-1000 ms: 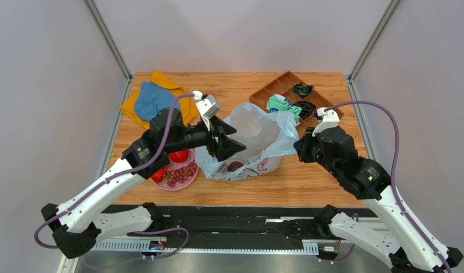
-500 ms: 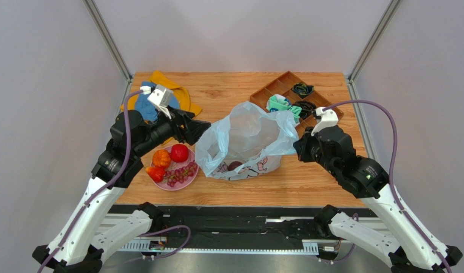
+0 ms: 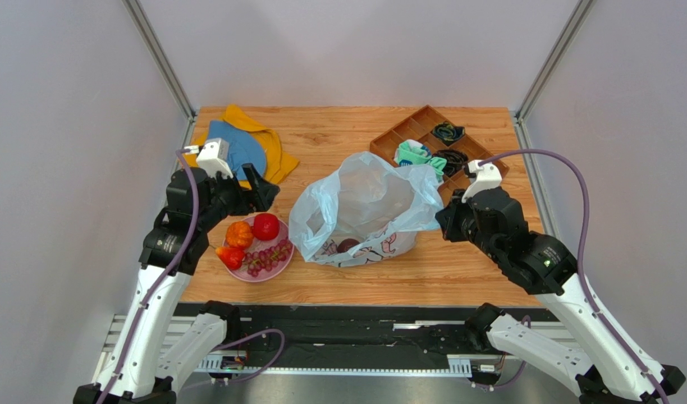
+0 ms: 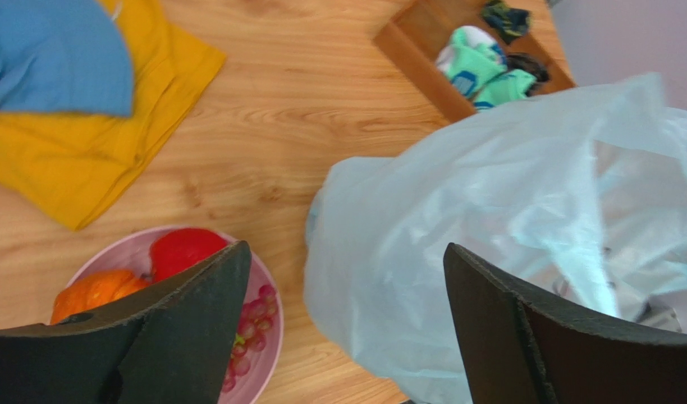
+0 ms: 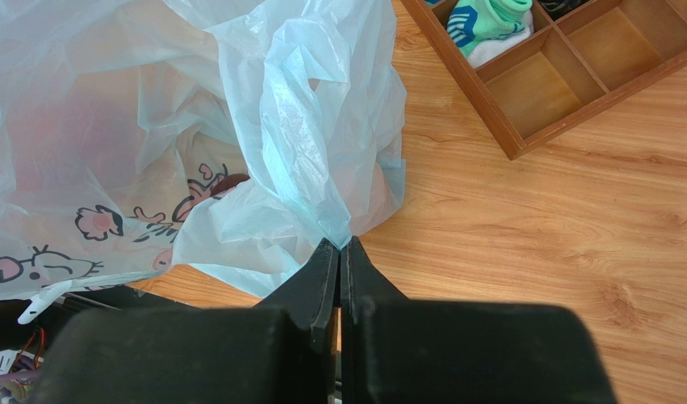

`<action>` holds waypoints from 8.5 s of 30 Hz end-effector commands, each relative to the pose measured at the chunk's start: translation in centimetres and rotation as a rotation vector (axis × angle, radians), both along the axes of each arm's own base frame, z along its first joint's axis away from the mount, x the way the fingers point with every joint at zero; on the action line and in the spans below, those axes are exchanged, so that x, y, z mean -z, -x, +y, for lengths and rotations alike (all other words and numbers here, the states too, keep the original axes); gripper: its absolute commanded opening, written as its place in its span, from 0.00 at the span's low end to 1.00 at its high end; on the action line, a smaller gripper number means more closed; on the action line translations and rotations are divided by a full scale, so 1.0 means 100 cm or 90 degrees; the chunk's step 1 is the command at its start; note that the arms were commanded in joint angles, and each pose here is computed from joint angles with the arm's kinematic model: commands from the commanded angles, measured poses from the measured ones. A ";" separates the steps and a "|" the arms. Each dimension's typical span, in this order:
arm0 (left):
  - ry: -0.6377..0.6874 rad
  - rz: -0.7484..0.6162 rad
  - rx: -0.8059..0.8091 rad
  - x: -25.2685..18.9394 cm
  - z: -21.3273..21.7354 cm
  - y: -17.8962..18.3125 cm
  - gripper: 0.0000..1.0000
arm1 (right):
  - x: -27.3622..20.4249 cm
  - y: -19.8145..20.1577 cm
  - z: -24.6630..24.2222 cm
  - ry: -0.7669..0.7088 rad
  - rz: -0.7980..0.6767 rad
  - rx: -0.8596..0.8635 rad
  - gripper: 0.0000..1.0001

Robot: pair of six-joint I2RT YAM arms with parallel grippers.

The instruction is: Place the fruits into the plastic bag

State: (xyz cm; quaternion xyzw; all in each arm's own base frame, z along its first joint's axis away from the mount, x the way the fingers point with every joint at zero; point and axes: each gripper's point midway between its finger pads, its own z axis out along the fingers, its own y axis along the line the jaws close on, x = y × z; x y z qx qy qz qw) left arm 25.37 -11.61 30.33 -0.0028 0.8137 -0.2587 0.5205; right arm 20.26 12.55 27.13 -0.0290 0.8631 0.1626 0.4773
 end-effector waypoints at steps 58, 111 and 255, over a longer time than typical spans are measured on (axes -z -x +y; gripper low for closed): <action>0.236 0.522 -0.608 0.245 0.131 0.062 0.91 | -0.013 0.005 -0.005 -0.020 -0.057 -0.013 0.00; 0.249 0.507 -0.597 0.234 0.126 0.069 0.72 | -0.009 0.005 -0.009 -0.015 -0.052 -0.001 0.00; 0.243 0.428 -0.450 0.180 0.107 0.051 0.50 | -0.002 0.006 -0.005 -0.016 -0.044 -0.014 0.00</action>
